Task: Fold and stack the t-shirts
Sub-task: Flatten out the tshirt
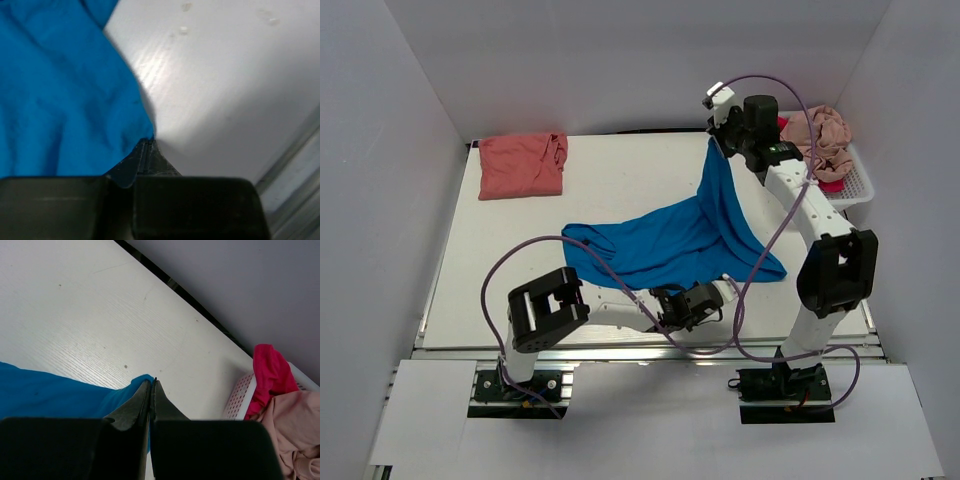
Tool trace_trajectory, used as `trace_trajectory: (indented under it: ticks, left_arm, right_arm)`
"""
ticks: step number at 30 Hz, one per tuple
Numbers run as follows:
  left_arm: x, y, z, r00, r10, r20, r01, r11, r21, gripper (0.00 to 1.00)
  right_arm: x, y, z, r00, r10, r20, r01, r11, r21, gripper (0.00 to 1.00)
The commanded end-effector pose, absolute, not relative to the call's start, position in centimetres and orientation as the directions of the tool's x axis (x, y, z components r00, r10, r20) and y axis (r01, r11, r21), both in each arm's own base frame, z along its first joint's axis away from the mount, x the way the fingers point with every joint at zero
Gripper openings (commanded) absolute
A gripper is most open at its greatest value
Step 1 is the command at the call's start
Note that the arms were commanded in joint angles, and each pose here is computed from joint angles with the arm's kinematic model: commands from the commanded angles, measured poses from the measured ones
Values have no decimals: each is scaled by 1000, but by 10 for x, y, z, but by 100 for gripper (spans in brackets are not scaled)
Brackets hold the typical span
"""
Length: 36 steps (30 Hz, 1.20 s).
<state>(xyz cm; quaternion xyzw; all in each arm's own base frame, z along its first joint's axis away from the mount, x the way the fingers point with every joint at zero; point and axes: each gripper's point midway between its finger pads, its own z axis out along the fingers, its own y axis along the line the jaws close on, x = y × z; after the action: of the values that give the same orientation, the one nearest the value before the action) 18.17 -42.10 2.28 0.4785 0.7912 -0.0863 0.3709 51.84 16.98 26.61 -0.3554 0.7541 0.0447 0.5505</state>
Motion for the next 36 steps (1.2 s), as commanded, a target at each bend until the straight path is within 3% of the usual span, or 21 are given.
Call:
trace_trajectory:
  ticks: [1,6,8,12,15,17,26,32,36]
  left_arm:
    - [208,-403,45,-279,677,-681,790,565,237,0]
    - [307,-339,117,-349,590,-728,642,716,273,0]
    - [344,-308,171,-322,555,-767,563,764,316,0]
    - [415,-172,334,-221,357,-907,225,924,309,0]
    - [412,-84,432,-95,282,-955,17,959,282,0]
    - [395,-56,466,-54,354,-934,-63,932,357,0]
    - [331,5,532,-4,369,-929,-289,889,355,0]
    - [339,12,544,0,391,-921,-340,866,368,0]
    - [363,12,540,-31,422,-906,-357,842,404,0]
  right_arm:
    - [513,158,303,-59,-478,-876,-543,752,-373,0]
    - [502,144,295,-69,-503,-862,-539,746,-392,0]
    - [499,134,301,-70,-503,-862,-520,755,-398,0]
    - [491,109,325,-64,-470,-880,-480,788,-386,0]
    - [478,86,345,-51,-447,-893,-446,811,-380,0]
    - [467,80,358,-44,-448,-893,-437,812,-386,0]
    - [419,36,448,62,-433,-899,-304,850,-430,0]
    - [422,9,472,51,-437,-898,-242,867,-436,0]
    - [454,-1,468,9,-427,-904,-252,874,-415,0]
